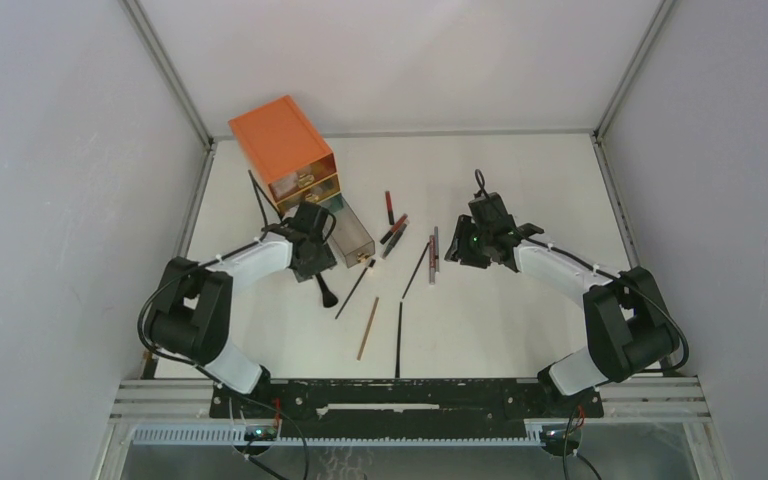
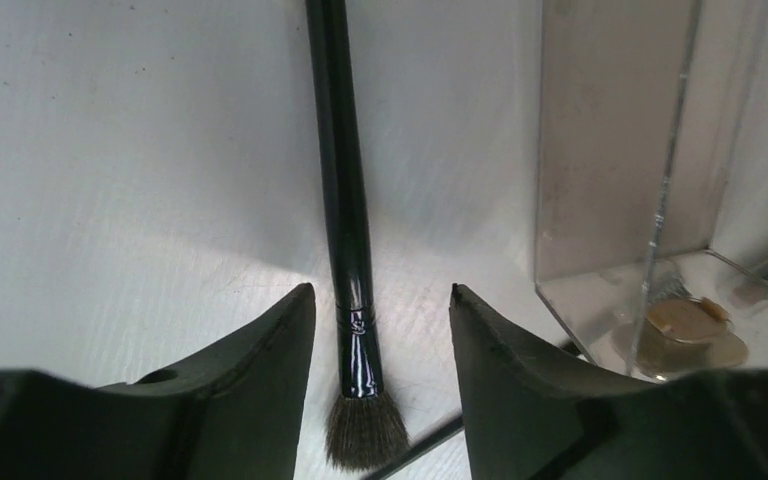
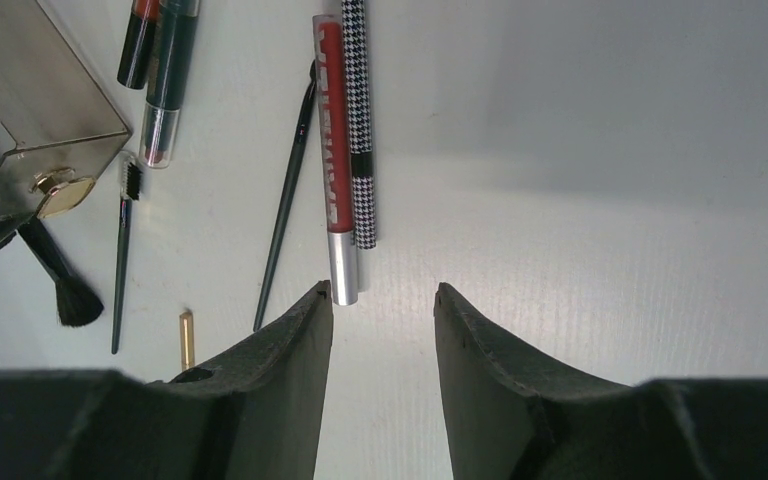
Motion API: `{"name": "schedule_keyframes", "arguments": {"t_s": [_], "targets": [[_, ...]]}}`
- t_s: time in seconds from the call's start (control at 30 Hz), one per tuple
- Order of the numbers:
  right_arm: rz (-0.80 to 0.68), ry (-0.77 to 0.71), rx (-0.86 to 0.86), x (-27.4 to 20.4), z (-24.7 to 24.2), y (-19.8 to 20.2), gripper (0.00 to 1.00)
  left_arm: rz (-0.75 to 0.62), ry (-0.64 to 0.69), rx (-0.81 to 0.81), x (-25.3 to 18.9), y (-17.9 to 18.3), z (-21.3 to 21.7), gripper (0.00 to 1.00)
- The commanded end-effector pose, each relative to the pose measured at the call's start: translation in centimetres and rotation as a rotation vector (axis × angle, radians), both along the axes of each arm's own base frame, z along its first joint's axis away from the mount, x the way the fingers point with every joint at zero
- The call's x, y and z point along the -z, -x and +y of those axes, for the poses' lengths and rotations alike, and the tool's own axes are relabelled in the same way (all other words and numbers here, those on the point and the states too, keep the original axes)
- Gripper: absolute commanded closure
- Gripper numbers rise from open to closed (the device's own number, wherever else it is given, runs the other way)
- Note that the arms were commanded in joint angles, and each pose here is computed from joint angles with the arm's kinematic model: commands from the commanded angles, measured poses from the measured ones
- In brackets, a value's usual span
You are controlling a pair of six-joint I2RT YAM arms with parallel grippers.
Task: Organize the makeup
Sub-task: Pick up the makeup brush from the center of the board.
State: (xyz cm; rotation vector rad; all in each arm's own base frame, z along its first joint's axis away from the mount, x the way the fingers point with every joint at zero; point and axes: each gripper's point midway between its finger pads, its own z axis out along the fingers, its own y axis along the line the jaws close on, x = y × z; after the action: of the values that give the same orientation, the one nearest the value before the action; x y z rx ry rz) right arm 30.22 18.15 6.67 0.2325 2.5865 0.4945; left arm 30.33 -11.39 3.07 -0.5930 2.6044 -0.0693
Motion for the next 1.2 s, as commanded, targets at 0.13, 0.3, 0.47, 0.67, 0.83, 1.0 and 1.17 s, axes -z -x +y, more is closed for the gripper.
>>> {"name": "schedule_keyframes", "arguments": {"t_s": [0.13, 0.3, 0.47, 0.67, 0.83, 1.0, 1.17], "targets": [[-0.048, -0.019, -0.005, -1.2, 0.2, -0.5, 0.5, 0.105, -0.031, -0.084, 3.1, 1.5, 1.3, 0.48], [-0.049, -0.019, -0.005, -1.2, 0.2, -0.6, 0.5, 0.139, -0.047, -0.105, 3.6, 1.9, 1.7, 0.56], [-0.048, -0.017, -0.006, -1.2, 0.2, -0.5, 0.51, 0.094, -0.015, -0.102, 1.5, 1.7, 1.4, 0.73], [-0.052, -0.015, -0.007, -1.3, 0.2, -0.5, 0.51, -0.038, 0.101, -0.076, -3.8, 1.2, 0.1, 0.92], [-0.054, -0.021, 0.005, -1.3, 0.1, -0.6, 0.51, -0.157, 0.26, 0.001, -9.4, 0.8, -2.6, 0.92], [-0.058, -0.027, 0.003, -1.3, 0.3, -0.7, 0.51, -0.21, 0.405, 0.099, -13.3, 0.5, -5.6, 0.91], [-0.055, -0.014, 0.011, -1.4, 0.0, -0.5, 0.51, -0.219, 0.436, 0.125, -14.6, -1.9, -7.3, 0.9]]}}
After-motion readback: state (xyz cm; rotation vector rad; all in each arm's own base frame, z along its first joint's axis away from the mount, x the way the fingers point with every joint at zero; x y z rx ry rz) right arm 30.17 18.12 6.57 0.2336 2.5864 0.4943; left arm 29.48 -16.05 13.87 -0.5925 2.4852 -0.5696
